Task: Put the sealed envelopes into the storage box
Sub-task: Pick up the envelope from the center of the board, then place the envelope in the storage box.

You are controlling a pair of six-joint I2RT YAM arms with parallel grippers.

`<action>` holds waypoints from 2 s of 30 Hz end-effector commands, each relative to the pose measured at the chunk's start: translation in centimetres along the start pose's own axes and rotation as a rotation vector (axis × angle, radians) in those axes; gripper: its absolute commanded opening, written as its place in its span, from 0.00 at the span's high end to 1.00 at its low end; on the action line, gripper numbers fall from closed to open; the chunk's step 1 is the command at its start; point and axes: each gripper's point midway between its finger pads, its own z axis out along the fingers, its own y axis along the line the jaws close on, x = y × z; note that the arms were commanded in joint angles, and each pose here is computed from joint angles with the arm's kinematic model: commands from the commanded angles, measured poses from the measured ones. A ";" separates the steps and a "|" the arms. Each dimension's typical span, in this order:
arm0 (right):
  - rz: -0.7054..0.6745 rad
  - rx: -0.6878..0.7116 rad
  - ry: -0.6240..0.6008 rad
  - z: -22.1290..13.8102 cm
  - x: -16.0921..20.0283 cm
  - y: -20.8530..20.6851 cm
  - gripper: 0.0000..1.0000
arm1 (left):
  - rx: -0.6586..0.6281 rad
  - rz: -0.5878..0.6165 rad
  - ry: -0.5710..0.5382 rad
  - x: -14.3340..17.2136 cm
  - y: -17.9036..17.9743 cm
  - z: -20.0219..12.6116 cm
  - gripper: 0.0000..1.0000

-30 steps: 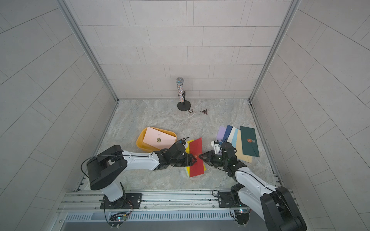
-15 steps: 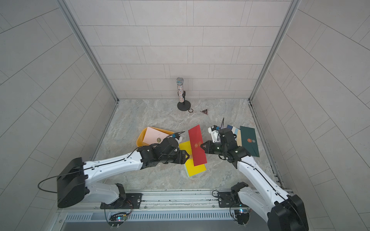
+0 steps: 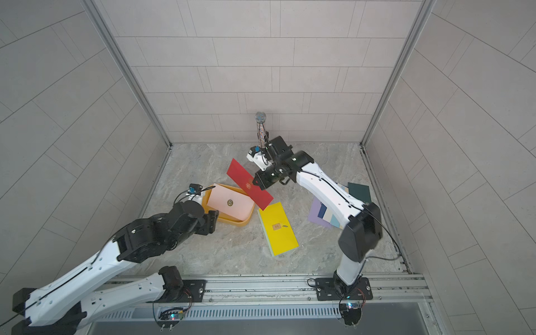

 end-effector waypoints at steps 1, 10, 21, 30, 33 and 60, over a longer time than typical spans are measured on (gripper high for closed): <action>-0.102 -0.047 0.224 2.6 2.2 0.9 1.00 | -0.101 0.095 0.008 0.9 2.3 0.1 0.24; -0.162 -0.053 0.280 9.2 -0.2 -0.1 1.00 | -0.051 0.059 -0.058 0.6 2.6 -1.0 0.23; -0.175 -0.033 0.292 12.4 0.3 -1.6 1.00 | -0.043 0.053 -0.063 0.6 2.6 -1.1 0.22; -0.164 -0.007 0.288 12.7 0.1 -1.3 0.62 | -0.039 0.053 -0.063 0.6 2.6 -1.2 0.22; -0.165 0.013 0.249 11.5 -1.0 -1.0 0.62 | -0.036 0.051 -0.064 0.6 2.6 -1.2 0.22; 0.738 0.215 -0.163 -1.2 20.1 -11.2 0.47 | 0.304 -0.039 0.320 8.6 -11.4 6.1 0.27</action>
